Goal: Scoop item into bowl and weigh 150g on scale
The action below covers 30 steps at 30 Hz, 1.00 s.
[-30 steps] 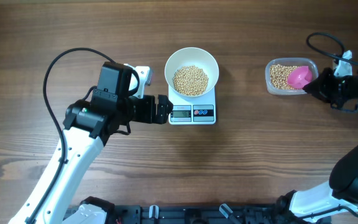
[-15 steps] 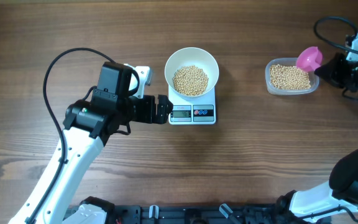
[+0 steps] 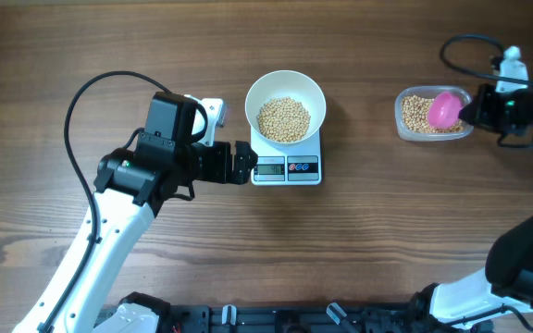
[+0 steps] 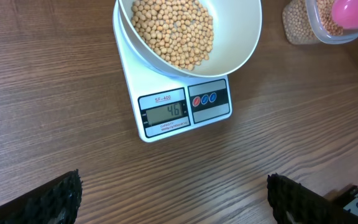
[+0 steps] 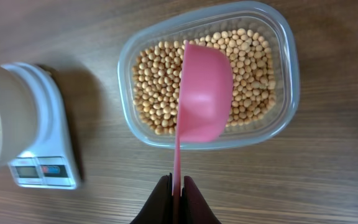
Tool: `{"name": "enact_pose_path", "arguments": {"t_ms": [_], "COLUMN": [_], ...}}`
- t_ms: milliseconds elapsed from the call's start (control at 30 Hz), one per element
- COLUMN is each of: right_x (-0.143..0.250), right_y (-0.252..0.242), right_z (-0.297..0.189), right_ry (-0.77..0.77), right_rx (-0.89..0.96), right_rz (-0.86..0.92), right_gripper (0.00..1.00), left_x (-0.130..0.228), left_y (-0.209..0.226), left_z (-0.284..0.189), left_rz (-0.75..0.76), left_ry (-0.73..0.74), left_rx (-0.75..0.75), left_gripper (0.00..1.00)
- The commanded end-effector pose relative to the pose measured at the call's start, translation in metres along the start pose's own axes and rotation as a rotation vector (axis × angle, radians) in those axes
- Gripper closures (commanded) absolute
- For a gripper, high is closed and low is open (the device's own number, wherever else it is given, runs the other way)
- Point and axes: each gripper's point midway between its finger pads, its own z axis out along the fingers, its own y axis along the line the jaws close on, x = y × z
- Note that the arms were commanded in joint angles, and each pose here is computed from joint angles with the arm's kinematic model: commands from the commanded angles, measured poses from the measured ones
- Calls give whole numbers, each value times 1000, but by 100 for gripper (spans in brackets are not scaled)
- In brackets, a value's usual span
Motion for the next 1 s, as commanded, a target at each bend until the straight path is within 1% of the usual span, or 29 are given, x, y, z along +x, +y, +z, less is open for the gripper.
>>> {"name": "enact_pose_path", "arguments": {"t_ms": [0,133,300,500,700,967], "right_x": [-6,-13,-8,-9,-8,-15], "right_y": [1,12,9,9,-11,-12], "right_z": [-4,6,20,23,19,20], "right_ry": [-1,-7,34,38,52,24], "right_rx": [132,137,129,122,239,245], "right_rz": [-109,-152,-144,-143,-141,-146], "right_gripper": [96,96,96,96,96,96], "left_x": [3,3,3,3,3,3], "left_y": [-2,-2,-2,-2,-2,-2], "left_z": [2,2,2,2,2,2], "left_rz": [16,16,16,16,16,16], "left_ry": [11,11,11,11,11,11], "left_rx": [12,12,12,12,12,12], "left_gripper": [0,0,0,0,0,0]}}
